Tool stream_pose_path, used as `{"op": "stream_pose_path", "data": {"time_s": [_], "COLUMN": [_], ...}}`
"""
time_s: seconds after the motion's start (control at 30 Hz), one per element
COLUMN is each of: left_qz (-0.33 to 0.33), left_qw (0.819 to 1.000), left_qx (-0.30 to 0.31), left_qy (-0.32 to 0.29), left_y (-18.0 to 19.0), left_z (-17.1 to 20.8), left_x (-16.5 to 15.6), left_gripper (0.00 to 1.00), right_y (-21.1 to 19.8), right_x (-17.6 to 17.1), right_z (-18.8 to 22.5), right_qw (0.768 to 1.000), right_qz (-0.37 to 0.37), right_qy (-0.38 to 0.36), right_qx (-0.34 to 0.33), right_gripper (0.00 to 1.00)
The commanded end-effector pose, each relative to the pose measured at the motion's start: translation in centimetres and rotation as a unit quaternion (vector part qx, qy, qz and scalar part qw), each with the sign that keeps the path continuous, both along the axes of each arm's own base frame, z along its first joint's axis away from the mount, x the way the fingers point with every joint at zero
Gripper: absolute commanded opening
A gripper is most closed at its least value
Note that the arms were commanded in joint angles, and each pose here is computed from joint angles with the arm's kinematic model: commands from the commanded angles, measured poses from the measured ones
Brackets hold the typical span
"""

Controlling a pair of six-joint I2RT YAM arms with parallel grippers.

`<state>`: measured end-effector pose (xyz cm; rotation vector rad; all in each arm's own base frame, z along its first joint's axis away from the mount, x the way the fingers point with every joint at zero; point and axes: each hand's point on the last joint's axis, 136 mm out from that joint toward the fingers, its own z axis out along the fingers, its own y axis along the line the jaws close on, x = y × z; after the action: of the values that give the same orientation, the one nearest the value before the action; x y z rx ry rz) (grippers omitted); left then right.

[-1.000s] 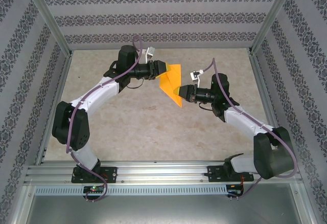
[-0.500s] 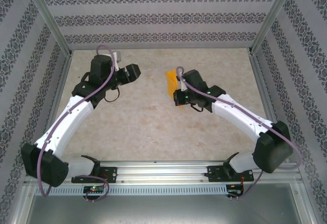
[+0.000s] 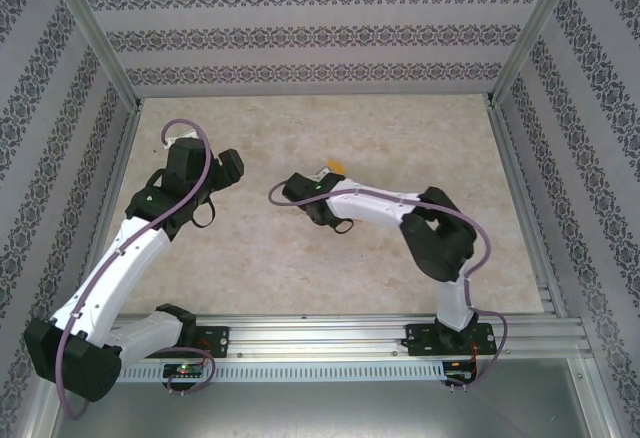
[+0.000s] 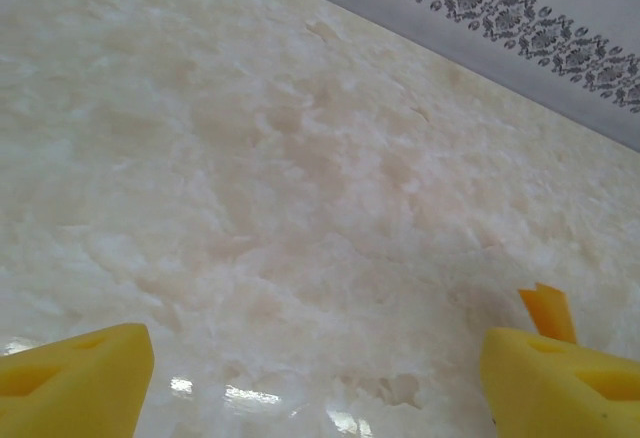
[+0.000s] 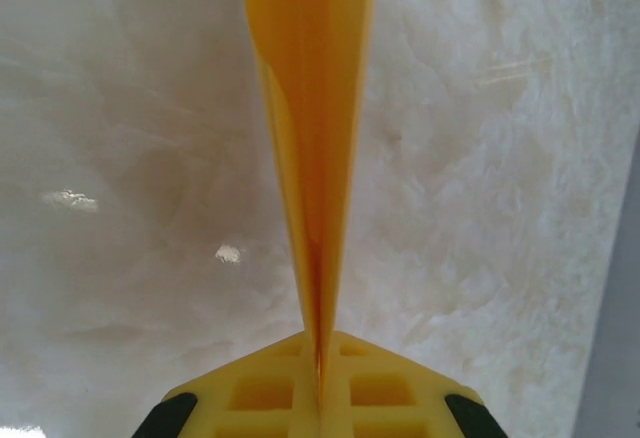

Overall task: Fold a paper plane with a square sheet of paper (fold left side to right side)
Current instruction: Turn over the paper at the center of the table.

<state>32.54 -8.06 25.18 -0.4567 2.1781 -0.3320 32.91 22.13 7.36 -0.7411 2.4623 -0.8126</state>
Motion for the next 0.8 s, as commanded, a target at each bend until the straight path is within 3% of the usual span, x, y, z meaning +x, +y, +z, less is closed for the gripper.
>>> {"op": "stream_pose_path", "data": {"time_s": [0.0,0.1,0.2,0.43,0.6,0.77], "left_qz": [0.027,0.026,0.021,-0.013,-0.081,-0.174], "left_qw": [1.0,1.0,1.0,0.999,0.99,0.961], "left_qx": [0.008,0.006,0.003,-0.03,-0.097,-0.19], "left_qy": [0.005,0.01,0.015,0.038,0.066,0.098], "left_y": [1.3,1.1,0.9,-1.3,-5.5,-11.2], "left_z": [-0.2,-0.5,-1.0,-3.0,-5.5,-8.1], "left_x": [-0.5,-0.5,-0.4,0.6,2.2,3.8], "left_gripper": [0.86,0.86,0.86,0.88,0.88,0.83], "right_y": [0.3,1.5,2.5,4.5,3.4,0.9], "right_x": [0.6,0.2,-0.5,-3.4,-4.5,-4.0], "right_z": [0.0,-1.7,-2.5,-0.4,3.3,7.6], "right_qw": [0.997,0.997,0.998,0.991,0.975,0.947], "right_qz": [0.018,0.025,0.03,0.036,0.023,0.007], "right_qy": [-0.012,0.009,0.027,0.065,0.052,0.008], "right_qx": [-0.068,-0.066,-0.048,0.113,0.216,0.32], "right_gripper": [0.02,0.08,0.22,0.55,0.64,0.69]}}
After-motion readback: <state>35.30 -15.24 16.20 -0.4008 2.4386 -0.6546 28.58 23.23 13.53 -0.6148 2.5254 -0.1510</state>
